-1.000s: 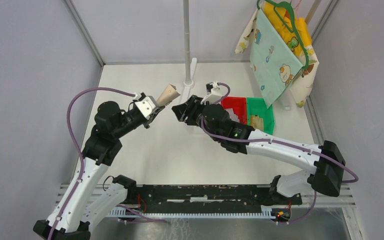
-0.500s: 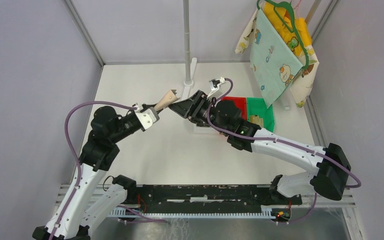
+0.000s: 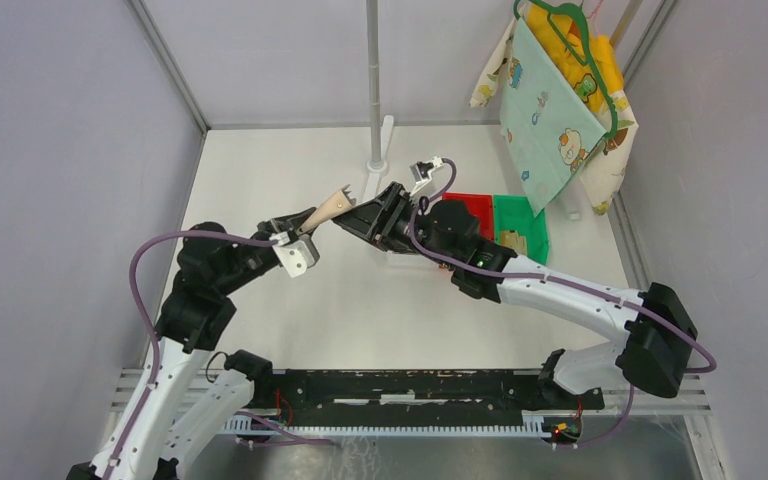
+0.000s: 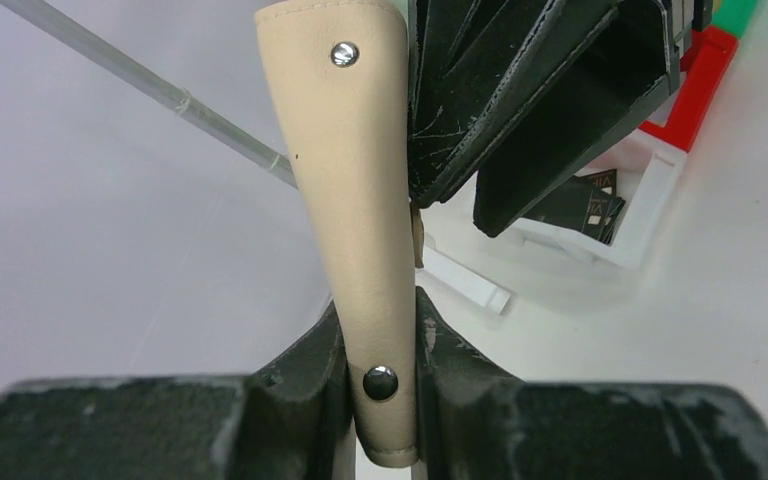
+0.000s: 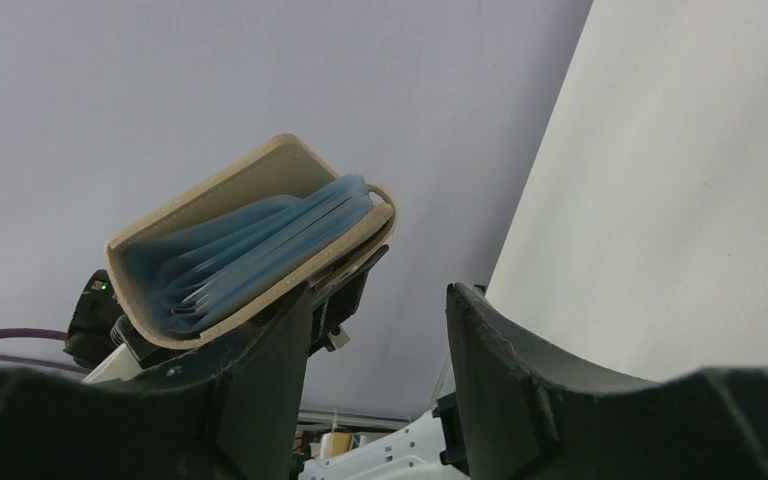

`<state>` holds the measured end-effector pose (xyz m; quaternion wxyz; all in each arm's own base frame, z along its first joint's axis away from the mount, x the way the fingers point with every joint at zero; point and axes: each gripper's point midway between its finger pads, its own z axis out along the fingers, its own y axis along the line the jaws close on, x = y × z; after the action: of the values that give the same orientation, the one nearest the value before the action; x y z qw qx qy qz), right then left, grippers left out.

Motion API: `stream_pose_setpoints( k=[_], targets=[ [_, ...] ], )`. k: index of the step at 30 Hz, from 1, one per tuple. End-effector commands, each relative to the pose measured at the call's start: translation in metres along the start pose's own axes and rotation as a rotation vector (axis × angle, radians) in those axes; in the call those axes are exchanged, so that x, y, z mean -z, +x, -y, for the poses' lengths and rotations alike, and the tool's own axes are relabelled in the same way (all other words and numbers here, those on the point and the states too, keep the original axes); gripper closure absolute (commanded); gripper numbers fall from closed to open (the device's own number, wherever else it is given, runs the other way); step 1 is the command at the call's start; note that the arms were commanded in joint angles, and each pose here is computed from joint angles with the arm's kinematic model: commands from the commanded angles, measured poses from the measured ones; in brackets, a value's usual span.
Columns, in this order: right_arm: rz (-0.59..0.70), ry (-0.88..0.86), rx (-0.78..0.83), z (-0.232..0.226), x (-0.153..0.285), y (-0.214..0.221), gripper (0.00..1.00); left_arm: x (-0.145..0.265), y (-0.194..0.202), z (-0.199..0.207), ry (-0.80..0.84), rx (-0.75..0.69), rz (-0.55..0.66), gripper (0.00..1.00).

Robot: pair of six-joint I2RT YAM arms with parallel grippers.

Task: Take the credit cards out of the card holder
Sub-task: Open the card holder.

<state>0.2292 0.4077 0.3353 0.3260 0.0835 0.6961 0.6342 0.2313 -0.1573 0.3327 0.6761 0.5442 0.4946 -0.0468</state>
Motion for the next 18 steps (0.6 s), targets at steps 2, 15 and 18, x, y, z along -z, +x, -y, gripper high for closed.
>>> stream_pose_setpoints(
  k=[2,15,18],
  targets=[
    [0.004,-0.16,-0.083,-0.041,-0.004,-0.006,0.43,0.0,-0.001,0.015,0.07,-0.119,0.036,0.98],
    [0.02,-0.195,-0.183,-0.04,0.001,-0.009,0.49,0.011,0.013,0.045,0.115,-0.514,0.084,0.98],
    [0.02,-0.207,-0.211,-0.043,-0.004,-0.008,0.52,0.013,0.012,0.049,0.116,-0.588,0.106,0.98]
  ],
)
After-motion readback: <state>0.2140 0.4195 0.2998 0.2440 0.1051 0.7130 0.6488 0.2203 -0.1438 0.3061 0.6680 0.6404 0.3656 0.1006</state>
